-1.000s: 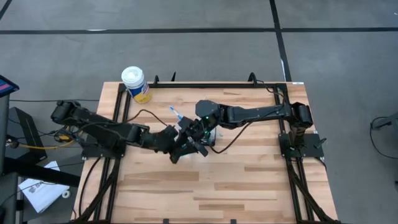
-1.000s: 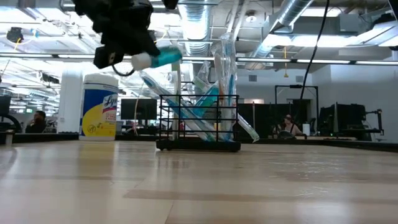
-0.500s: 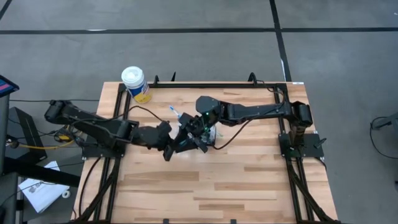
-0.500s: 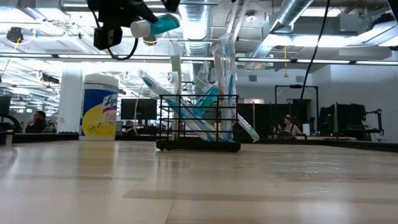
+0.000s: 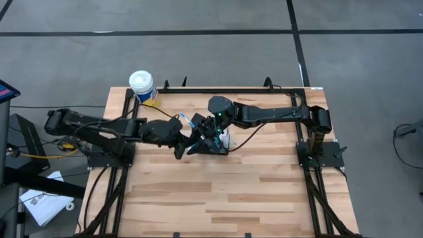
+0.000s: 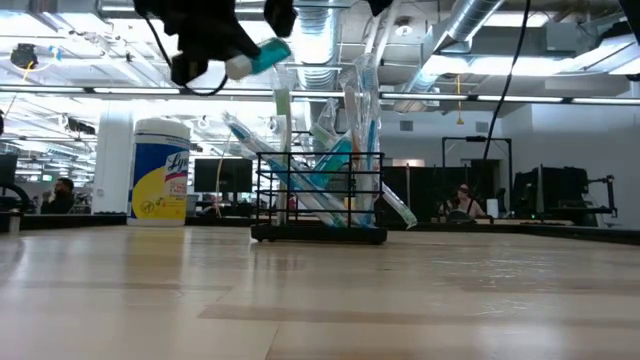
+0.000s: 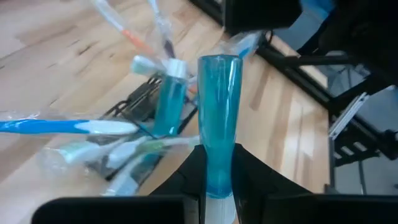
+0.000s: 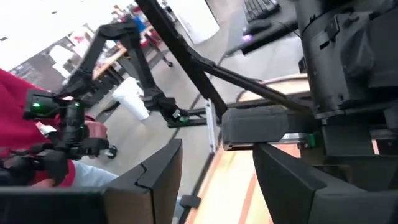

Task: Pick & Place toothbrushing station
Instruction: Put the blue mouthwash into the mesh

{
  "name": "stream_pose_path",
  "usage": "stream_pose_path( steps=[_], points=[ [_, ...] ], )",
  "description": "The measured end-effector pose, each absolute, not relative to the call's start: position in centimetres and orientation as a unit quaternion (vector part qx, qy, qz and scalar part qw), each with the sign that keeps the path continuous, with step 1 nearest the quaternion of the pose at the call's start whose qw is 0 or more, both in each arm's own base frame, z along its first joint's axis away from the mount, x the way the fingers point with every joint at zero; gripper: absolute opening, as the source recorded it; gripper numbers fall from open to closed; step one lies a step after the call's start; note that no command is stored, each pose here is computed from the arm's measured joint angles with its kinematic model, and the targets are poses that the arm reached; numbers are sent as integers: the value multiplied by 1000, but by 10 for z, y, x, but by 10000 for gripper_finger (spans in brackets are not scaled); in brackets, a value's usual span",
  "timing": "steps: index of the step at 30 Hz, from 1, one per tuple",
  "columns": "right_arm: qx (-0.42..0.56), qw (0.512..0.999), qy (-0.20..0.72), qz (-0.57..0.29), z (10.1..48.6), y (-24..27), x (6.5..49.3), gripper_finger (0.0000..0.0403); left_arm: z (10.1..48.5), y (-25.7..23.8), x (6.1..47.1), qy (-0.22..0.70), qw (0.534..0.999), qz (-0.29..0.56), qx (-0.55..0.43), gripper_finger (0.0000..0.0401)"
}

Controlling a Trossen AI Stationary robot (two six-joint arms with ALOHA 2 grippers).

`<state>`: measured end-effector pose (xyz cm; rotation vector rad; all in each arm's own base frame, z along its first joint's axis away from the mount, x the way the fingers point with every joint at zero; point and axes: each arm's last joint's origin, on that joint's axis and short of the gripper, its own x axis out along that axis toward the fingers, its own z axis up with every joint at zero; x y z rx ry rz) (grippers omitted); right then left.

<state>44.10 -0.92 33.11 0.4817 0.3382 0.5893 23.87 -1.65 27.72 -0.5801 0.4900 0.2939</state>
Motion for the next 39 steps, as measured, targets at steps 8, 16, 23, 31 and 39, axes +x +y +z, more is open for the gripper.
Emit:
stream_pose_path(
  steps=[8,16,23,31,39],
  points=[
    [224,925,157,264,345,-26,429,188,282,10,248,209,939,135,-235,37],
    [220,928,175,246,346,-41,421,188,278,26,257,195,948,126,-217,37],
    [187,929,211,241,349,-40,407,188,265,11,288,158,966,85,-187,37],
    [172,934,221,224,361,-45,392,188,225,15,324,160,968,87,-172,37],
    [176,928,238,228,358,-45,390,188,199,15,342,147,971,82,-168,37]
  ],
)
